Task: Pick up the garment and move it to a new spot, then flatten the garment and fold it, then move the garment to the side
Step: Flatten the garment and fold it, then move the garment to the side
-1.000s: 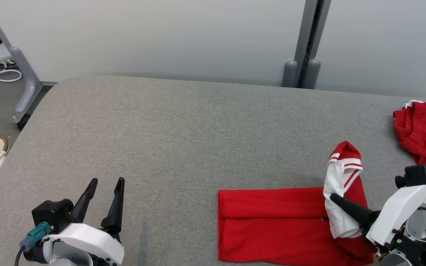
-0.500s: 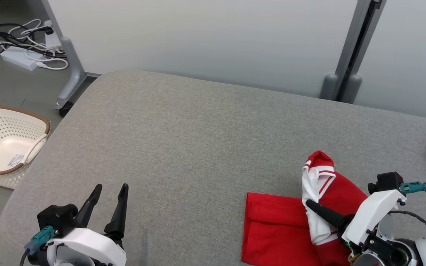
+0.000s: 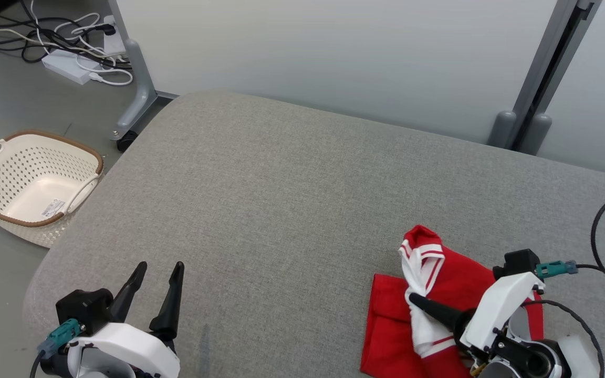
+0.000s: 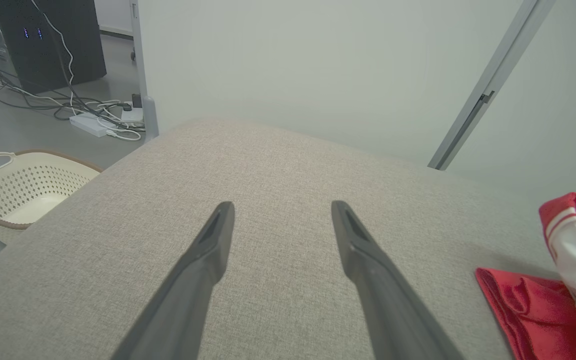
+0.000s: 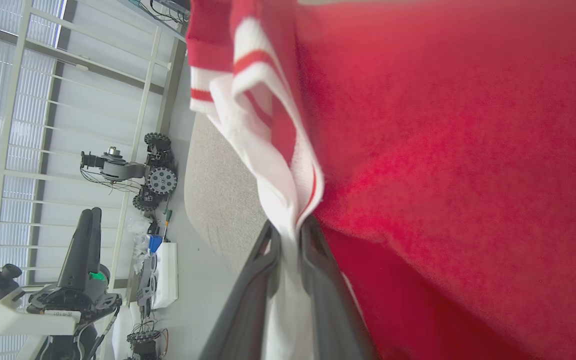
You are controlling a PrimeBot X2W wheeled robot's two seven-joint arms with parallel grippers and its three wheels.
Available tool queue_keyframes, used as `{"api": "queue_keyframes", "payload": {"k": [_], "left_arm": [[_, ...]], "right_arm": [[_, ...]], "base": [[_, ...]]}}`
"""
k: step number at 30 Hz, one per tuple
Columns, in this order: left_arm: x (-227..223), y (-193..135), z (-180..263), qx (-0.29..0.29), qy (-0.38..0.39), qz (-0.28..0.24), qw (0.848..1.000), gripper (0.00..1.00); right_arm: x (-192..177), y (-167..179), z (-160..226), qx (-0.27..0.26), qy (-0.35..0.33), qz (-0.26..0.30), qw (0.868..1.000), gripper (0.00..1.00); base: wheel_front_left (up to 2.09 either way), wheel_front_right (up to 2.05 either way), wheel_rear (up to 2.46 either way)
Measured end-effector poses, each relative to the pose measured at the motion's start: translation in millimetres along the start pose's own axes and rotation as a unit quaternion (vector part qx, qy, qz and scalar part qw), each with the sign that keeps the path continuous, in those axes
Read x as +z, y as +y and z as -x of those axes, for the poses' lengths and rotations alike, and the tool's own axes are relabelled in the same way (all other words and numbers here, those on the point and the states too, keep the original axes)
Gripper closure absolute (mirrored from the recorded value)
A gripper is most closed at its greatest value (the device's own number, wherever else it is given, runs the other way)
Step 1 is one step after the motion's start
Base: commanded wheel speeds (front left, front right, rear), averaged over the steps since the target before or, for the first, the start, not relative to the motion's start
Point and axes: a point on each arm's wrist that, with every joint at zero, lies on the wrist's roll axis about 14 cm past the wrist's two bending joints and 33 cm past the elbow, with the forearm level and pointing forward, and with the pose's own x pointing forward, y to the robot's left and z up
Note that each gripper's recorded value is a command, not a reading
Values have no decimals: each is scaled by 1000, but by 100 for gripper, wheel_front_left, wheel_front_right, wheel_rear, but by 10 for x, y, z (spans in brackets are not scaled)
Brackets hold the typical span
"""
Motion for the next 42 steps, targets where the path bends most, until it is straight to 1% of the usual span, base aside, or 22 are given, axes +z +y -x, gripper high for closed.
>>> {"api": "queue_keyframes", "payload": {"k": [1, 2, 3, 8, 12, 16, 20, 26, 30, 34, 39, 42], "left_arm": [[-2, -4, -7, -1, 1, 0, 1000, 0], [-5, -7, -16, -1, 1, -1, 1000, 0], [-6, -14, -27, -3, 2, -2, 1000, 0], [-33, -122, -116, -18, 8, -2, 1000, 0], [-54, -254, -209, -37, 12, -1, 999, 0], [-80, -416, -308, -61, 16, -2, 998, 0], [-124, -602, -403, -87, 22, -3, 996, 0], [-180, -839, -539, -121, 30, -8, 992, 0], [-204, -989, -644, -141, 34, -10, 989, 0], [-291, -1065, -696, -150, 46, -10, 988, 0], [-317, -1108, -748, -156, 49, -12, 986, 0], [-348, -1104, -749, -155, 53, -10, 986, 0]], "right_arm": [[-16, 8, -9, 1, 3, 1, 1000, 58], [-36, 12, -16, 2, 6, 1, 1000, 5], [-45, 16, -17, 3, 7, 0, 1000, 0], [64, 108, 35, 19, -16, 3, 1000, 0], [284, 157, 176, 25, -67, 14, 997, 0], [536, 179, 404, 26, -126, 29, 991, 0], [718, 1, 702, -4, -181, 40, 983, 0], [765, -388, 1033, -75, -215, 53, 972, 0], [686, -660, 1126, -125, -208, 57, 969, 0], [509, -944, 1118, -175, -166, 58, 969, 0], [303, -1105, 1024, -199, -107, 42, 973, 0], [277, -1108, 959, -199, -91, 35, 975, 0]], "base": [[0, 0, 0], [0, 0, 0], [0, 0, 0], [0, 0, 0], [0, 0, 0], [0, 0, 0], [0, 0, 0], [0, 0, 0], [0, 0, 0], [0, 0, 0], [0, 0, 0], [0, 0, 0]]}}
